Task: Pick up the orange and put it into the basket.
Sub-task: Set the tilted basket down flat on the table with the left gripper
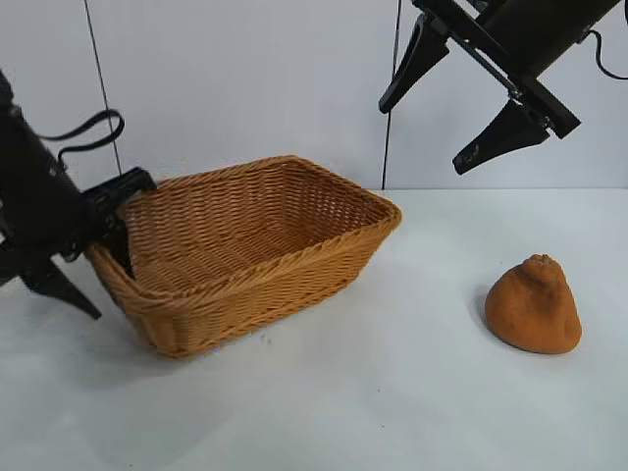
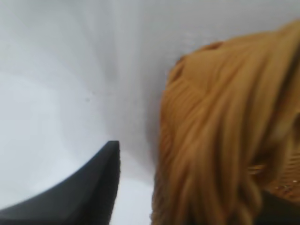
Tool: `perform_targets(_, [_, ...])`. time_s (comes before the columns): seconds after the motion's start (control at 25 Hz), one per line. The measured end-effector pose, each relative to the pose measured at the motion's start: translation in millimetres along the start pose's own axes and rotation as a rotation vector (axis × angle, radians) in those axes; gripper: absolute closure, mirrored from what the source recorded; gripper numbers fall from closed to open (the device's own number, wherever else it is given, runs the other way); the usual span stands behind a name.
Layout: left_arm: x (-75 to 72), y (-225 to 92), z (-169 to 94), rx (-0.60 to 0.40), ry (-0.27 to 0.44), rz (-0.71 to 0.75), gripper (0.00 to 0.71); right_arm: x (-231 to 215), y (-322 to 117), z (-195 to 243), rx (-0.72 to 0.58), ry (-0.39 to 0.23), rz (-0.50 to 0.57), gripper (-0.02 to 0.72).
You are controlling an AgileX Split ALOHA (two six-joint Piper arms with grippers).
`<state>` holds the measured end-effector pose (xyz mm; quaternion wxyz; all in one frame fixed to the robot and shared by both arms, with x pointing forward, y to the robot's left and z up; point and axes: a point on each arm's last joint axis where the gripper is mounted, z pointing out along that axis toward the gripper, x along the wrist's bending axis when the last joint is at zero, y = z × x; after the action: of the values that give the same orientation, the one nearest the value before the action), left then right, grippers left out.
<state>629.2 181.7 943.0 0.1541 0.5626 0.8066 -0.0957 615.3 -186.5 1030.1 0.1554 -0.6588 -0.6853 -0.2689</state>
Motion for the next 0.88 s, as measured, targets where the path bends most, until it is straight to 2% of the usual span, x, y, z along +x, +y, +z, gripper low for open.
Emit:
perform_targets(0.24, [-20.8,20,2,0.118,-0.008,0.185,0.427,0,-3,0,0.030,0.004,0.000,0.102])
perform_targets(0.4, [-25.3,25,2,0.161,-0.005,0.243,0.428,0,-3,0,0.034,0.005,0.000,0.102])
perform_targets(0.64, [-20.7,25,17,0.198,0.016,0.200,0.428,1,-4,0,0.048,0.006,0.000,0.102])
perform_targets(0.88, [-18.1,29,29,0.181,0.025,0.111,0.431,1,-6,0,0.066,0.009,0.000,0.102])
